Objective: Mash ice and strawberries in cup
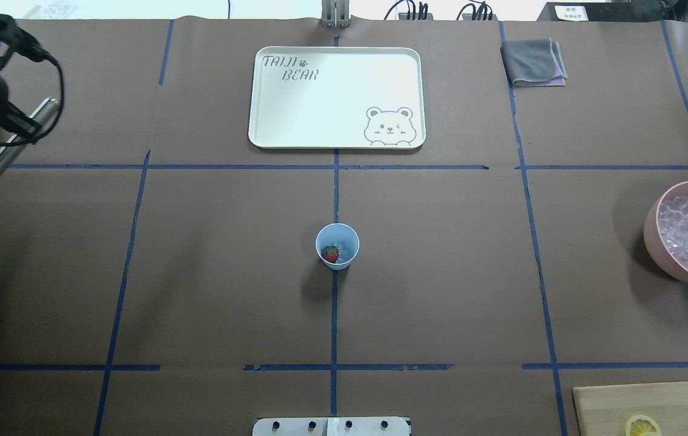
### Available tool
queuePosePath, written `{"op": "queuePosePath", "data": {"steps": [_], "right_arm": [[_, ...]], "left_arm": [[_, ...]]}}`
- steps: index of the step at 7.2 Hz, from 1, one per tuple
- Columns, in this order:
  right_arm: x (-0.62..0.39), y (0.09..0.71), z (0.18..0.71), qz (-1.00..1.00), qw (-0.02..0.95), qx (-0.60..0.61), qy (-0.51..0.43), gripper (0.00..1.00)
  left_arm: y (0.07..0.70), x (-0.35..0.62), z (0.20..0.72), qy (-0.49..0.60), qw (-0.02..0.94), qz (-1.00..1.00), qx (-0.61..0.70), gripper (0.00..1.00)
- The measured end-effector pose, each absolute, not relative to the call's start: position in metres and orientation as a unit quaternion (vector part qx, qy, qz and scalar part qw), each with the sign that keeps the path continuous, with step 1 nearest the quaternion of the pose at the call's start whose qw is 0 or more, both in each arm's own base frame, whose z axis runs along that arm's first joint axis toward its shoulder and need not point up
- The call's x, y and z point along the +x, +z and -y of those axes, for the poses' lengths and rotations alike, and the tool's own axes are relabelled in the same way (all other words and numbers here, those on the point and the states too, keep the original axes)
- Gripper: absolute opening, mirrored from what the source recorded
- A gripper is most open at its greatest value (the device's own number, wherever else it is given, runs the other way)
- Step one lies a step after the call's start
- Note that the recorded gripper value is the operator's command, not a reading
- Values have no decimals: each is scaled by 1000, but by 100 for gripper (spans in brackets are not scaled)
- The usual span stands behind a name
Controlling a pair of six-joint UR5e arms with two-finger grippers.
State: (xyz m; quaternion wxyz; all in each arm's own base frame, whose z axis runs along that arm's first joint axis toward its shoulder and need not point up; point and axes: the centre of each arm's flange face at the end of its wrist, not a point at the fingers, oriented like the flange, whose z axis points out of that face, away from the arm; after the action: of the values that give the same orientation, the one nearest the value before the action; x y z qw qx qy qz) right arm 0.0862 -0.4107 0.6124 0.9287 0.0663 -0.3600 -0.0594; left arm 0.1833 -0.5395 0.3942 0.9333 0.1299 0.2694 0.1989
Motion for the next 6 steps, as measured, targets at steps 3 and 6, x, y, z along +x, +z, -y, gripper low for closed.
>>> {"op": "queuePosePath", "data": {"steps": [3,6], "right_arm": [[86,612,411,360,928,71,-61,100],[86,612,411,360,928,71,-61,100]], "left_arm": [[480,138,526,127,954,-267,52,3],[545,129,502,56,954,-293,39,3]]}}
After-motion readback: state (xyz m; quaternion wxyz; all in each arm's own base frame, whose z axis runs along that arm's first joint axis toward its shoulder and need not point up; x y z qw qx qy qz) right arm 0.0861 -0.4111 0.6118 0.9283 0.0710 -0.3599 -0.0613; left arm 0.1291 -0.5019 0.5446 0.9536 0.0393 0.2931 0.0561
